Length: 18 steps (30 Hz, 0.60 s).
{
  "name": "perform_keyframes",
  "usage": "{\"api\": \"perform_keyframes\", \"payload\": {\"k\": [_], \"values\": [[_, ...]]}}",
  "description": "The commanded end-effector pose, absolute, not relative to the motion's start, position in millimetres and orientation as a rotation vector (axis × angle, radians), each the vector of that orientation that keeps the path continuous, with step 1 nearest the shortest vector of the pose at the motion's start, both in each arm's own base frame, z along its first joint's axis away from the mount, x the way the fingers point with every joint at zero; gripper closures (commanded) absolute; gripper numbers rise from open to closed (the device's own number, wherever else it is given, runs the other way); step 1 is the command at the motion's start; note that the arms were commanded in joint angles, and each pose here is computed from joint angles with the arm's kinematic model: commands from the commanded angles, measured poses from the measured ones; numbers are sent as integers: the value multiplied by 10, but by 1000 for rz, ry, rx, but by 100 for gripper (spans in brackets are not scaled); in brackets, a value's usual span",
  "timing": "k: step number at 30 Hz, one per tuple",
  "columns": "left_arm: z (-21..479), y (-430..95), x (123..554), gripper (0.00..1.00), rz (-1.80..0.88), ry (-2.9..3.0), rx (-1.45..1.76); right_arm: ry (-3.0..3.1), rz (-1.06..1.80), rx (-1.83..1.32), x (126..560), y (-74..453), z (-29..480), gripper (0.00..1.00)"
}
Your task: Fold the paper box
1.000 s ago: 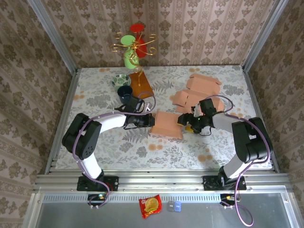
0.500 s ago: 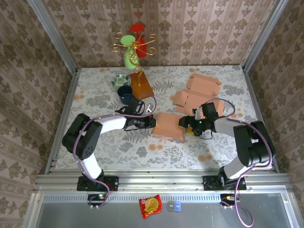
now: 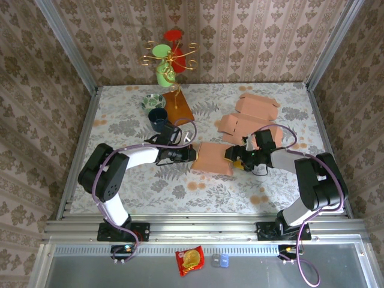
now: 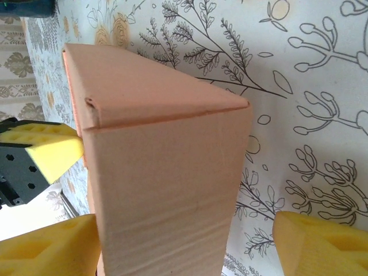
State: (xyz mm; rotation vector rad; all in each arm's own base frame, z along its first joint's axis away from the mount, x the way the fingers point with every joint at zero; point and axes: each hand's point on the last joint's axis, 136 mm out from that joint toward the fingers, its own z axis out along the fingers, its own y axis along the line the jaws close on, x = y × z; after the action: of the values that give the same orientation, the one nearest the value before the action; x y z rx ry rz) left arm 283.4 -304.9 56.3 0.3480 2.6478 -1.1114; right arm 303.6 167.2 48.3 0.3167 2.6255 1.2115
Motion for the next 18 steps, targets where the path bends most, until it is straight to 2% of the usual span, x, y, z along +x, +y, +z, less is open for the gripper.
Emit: {"api": "perform_keyframes", "payload": {"k": [1,10,18], "values": [[307,-2880,2694,95,-1041,2756,296,2618,1256,317,3013,1694,500,22],[314,-2889,2710,95,-1052,2751,292,2549,1341,339,3142,1789,634,28],[329,-2904,2734,95,-1059,2744,290,2505,1400,368,3241,1905,736,41]]}}
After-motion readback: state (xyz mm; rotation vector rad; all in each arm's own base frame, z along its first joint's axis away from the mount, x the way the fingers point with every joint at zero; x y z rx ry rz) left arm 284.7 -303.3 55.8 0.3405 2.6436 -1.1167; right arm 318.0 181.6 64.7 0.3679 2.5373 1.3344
